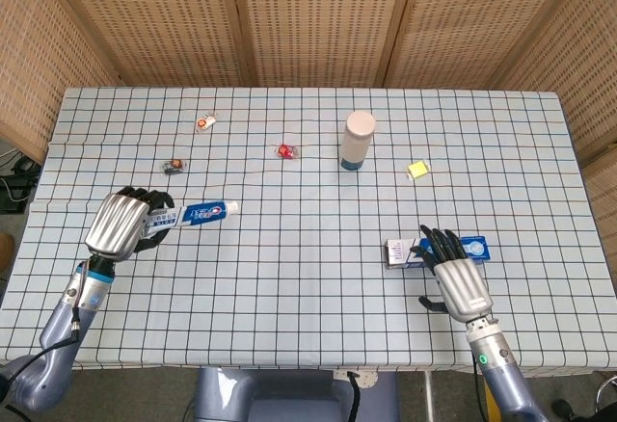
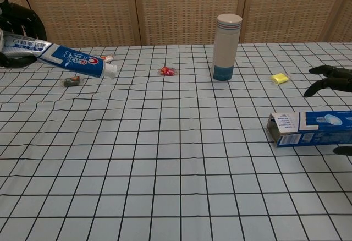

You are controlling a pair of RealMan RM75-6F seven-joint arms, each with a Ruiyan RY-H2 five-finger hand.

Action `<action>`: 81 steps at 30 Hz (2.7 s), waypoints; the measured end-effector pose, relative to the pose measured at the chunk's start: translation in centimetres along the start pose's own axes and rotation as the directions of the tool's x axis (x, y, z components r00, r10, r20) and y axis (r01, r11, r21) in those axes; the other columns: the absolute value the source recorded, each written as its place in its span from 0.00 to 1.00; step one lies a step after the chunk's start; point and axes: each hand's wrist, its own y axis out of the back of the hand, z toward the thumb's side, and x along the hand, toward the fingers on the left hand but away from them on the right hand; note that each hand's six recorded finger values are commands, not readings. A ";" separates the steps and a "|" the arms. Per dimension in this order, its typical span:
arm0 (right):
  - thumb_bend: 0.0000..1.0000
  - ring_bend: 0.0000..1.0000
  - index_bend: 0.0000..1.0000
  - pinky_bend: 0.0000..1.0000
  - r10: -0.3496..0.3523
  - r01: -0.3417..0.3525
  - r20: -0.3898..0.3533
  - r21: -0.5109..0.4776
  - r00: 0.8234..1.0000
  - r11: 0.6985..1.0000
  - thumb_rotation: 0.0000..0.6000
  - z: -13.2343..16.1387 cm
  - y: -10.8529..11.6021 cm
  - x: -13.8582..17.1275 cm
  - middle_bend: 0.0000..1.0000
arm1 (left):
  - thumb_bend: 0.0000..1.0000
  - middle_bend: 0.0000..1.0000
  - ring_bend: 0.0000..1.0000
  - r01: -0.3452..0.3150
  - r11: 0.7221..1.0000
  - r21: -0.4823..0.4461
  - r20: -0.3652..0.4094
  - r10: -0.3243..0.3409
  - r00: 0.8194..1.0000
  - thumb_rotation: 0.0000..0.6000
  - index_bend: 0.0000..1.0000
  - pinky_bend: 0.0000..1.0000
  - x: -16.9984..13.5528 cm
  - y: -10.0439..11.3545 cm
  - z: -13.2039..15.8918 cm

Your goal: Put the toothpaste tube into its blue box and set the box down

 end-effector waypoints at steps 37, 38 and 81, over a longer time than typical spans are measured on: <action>0.21 0.47 0.64 0.46 0.122 -0.137 0.244 0.045 0.962 0.990 1.00 -7.7 -3.4 -6.8 0.45 | 0.64 0.55 0.54 -0.103 0.988 -0.111 0.064 0.111 0.992 1.00 0.89 0.51 1.5 -0.3 0.5; 0.22 0.52 0.68 0.52 0.121 -0.136 0.244 0.043 0.962 0.990 1.00 -7.7 -3.4 -6.8 0.49 | 0.64 0.55 0.54 -0.104 0.988 -0.111 0.065 0.111 0.992 1.00 0.89 0.51 1.5 -0.2 0.6; 0.23 0.64 0.76 0.67 0.107 -0.072 0.038 -0.522 0.994 0.850 1.00 1.3 4.6 -11.5 0.58 | 0.62 0.55 0.54 -0.037 0.917 -0.397 0.200 0.126 0.972 1.00 0.89 0.51 6.3 8.8 9.3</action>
